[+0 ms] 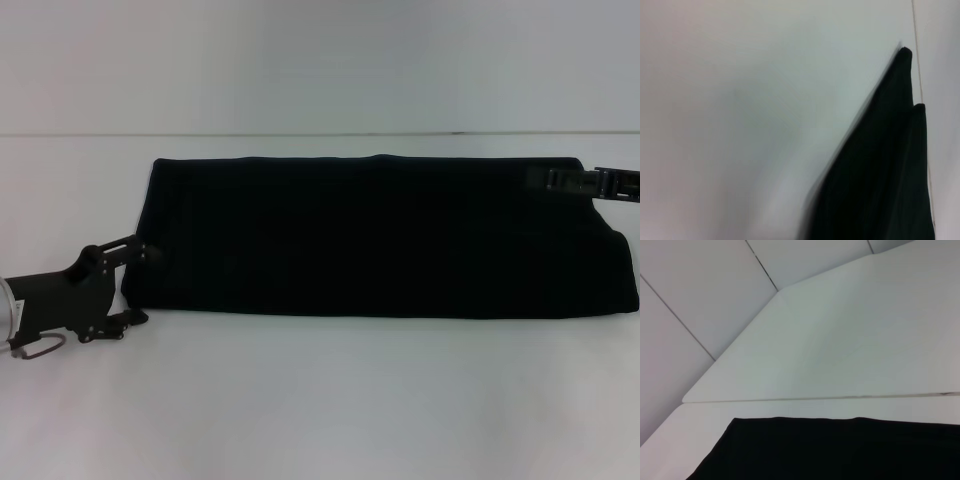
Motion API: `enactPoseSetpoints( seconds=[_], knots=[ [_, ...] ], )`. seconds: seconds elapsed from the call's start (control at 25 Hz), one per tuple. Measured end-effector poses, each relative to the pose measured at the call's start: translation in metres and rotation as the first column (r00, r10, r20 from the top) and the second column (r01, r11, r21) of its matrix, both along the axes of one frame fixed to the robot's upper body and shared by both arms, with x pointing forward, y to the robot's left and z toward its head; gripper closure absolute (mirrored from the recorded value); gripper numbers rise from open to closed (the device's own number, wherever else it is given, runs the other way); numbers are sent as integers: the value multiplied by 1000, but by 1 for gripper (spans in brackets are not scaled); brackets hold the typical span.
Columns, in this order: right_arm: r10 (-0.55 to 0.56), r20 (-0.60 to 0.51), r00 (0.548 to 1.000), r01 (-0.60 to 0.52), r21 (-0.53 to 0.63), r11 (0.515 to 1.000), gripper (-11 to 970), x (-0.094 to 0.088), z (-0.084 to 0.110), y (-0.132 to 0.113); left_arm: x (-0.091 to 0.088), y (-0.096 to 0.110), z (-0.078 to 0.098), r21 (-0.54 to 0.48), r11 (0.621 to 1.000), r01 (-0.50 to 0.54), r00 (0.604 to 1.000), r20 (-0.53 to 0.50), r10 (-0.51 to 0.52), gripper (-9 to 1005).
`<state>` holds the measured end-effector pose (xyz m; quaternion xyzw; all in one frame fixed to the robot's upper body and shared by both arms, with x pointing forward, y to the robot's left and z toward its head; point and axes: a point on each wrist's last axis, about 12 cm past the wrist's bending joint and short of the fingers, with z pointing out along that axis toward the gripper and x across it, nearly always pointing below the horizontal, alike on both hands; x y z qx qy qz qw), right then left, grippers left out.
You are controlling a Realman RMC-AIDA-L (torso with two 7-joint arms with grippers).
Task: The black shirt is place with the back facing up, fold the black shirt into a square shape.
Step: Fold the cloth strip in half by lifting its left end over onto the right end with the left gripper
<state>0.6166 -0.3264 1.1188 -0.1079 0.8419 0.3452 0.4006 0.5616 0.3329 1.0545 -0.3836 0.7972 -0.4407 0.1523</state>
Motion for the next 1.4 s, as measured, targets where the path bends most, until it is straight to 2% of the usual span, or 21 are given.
enactPoseSetpoints(
  seconds=[0.88, 1.4],
  knots=[
    [-2, -9, 1000, 2, 7, 1000, 86, -1, -1, 0, 10, -1, 3, 56, 998, 4, 999, 51, -7, 74],
    [-5, -11, 1000, 5, 9, 1000, 87, -1, -1, -1, 2, 0, 3, 31, 999, 37, 998, 41, -38, 74]
  ],
)
